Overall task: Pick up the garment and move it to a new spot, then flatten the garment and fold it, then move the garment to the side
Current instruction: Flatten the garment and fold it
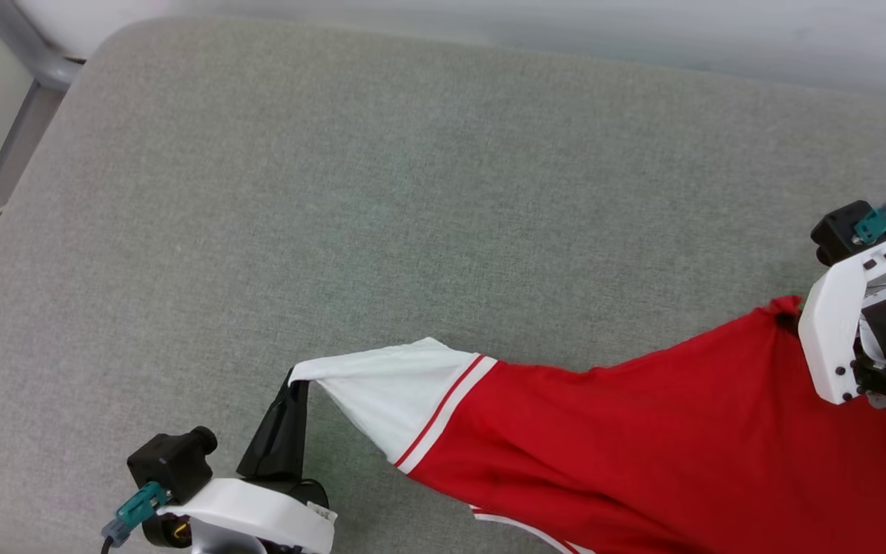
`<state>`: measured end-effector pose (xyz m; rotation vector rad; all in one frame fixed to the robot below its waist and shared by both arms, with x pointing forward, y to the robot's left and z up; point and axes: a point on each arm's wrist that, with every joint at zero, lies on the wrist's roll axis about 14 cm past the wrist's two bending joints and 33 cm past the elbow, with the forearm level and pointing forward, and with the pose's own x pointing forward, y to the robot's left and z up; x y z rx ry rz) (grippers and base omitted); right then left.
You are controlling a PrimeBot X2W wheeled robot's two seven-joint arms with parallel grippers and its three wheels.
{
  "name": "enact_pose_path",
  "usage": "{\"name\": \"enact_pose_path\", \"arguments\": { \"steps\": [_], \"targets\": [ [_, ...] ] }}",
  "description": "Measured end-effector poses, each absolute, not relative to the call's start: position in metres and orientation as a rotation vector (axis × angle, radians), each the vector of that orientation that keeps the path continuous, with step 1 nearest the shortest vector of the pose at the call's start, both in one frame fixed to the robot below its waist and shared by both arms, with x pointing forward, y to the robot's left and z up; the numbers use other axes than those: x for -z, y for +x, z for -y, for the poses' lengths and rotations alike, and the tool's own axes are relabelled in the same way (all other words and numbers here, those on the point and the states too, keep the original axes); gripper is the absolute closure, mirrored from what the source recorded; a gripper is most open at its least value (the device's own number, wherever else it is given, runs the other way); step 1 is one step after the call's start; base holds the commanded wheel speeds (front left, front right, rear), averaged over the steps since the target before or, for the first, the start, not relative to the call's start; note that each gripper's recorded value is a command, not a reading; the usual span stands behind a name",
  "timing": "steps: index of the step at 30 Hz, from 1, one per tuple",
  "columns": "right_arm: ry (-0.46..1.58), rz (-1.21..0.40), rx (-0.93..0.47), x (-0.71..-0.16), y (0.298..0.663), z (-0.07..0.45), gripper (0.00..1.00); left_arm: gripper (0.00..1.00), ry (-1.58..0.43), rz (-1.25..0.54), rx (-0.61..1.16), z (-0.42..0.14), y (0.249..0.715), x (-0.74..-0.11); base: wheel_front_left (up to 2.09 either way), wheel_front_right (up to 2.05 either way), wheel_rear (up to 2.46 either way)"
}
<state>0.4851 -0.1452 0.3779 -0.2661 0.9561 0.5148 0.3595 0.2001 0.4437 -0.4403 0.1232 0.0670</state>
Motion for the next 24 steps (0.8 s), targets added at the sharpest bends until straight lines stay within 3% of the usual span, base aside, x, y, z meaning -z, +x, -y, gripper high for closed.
{"name": "enact_pose_path", "arguments": {
  "steps": [10, 18, 24],
  "targets": [
    [-0.117, -0.520, -0.480, -0.469, 0.504, 0.149, 1.00, 1.00, -0.413, -0.057, -0.031, -0.199, 0.351, -0.470, 0.00, 0.00, 0.00],
    [-0.009, -0.192, -0.426, -0.551, 0.487, 0.166, 1.00, 1.00, -0.357, 0.073, 0.034, -0.192, 0.351, -0.520, 0.00, 0.00, 0.00],
    [0.021, -0.057, -0.397, -0.588, 0.476, 0.170, 1.00, 1.00, -0.315, 0.211, 0.098, -0.183, 0.369, -0.572, 0.00, 0.00, 0.00]
  ]
}}
